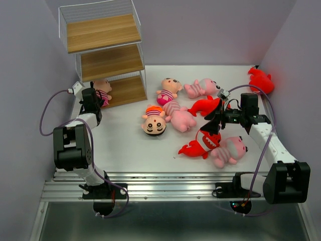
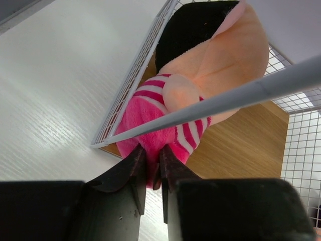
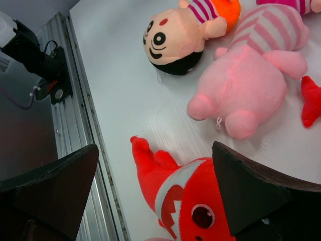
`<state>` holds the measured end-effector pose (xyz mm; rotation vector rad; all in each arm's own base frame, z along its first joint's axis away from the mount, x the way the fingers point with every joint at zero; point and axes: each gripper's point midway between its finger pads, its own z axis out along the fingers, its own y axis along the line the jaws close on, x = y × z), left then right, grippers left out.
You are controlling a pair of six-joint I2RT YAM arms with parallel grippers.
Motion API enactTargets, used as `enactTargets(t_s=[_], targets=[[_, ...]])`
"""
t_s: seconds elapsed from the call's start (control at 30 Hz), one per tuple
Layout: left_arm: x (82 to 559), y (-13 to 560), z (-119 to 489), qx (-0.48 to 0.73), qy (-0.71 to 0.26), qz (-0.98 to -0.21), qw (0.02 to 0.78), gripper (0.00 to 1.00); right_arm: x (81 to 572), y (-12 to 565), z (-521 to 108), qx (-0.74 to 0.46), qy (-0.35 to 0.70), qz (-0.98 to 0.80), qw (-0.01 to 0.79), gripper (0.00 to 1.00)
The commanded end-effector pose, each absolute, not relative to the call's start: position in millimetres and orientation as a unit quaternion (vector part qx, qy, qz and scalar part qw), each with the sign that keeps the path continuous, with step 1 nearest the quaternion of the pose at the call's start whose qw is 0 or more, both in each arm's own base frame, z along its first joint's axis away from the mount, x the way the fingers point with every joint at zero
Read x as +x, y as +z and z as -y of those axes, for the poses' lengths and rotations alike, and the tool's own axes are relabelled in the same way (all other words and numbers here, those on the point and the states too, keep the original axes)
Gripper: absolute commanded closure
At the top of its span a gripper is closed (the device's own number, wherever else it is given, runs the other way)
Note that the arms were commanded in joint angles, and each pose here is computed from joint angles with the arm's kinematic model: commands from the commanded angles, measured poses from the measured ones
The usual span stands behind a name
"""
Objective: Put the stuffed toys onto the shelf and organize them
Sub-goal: Place the stuffed toy onto shelf
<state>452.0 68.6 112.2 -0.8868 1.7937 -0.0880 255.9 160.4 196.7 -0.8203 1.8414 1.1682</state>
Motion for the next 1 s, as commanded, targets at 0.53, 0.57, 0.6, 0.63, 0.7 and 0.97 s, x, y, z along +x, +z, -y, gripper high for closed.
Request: enactTargets(t_s=[0.53, 0.57, 0.6, 0.63, 0.7, 0.97], targets=[[450.5, 103.8, -57.3, -0.363, -0.048, -0.770, 0.522, 0.50, 260.2, 206.5, -159.5, -0.338, 0.456, -0.711, 0.415, 0.00], [450.1, 103.8, -57.3, -0.363, -0.048, -0.770, 0.522, 0.49, 260.0, 206.3, -159.5, -0.338, 0.457, -0.711, 0.414, 0.00], [449.7, 104.6, -57.5, -0.364, -0.048, -0.770, 0.522, 0.46, 259.8, 206.7, -159.5, -0.338, 0.456, -0.711, 0.415, 0.00], [449.5, 106.9, -57.7, -0.364, -0.048, -0.768, 0.525, 0.45, 260.0, 206.3, -159.5, -0.338, 0.457, -0.711, 0.414, 0.00], [448.7, 108.9, -57.4, -0.364, -0.049, -0.767, 0.526, 0.44, 260.0, 206.3, -159.5, -0.338, 0.457, -0.711, 0.414, 0.00], [446.0, 119.4, -56.0, -0.361, -0.055, -0.762, 0.534, 0.30, 259.7, 207.1, -159.5, -0.339, 0.456, -0.711, 0.415, 0.00]])
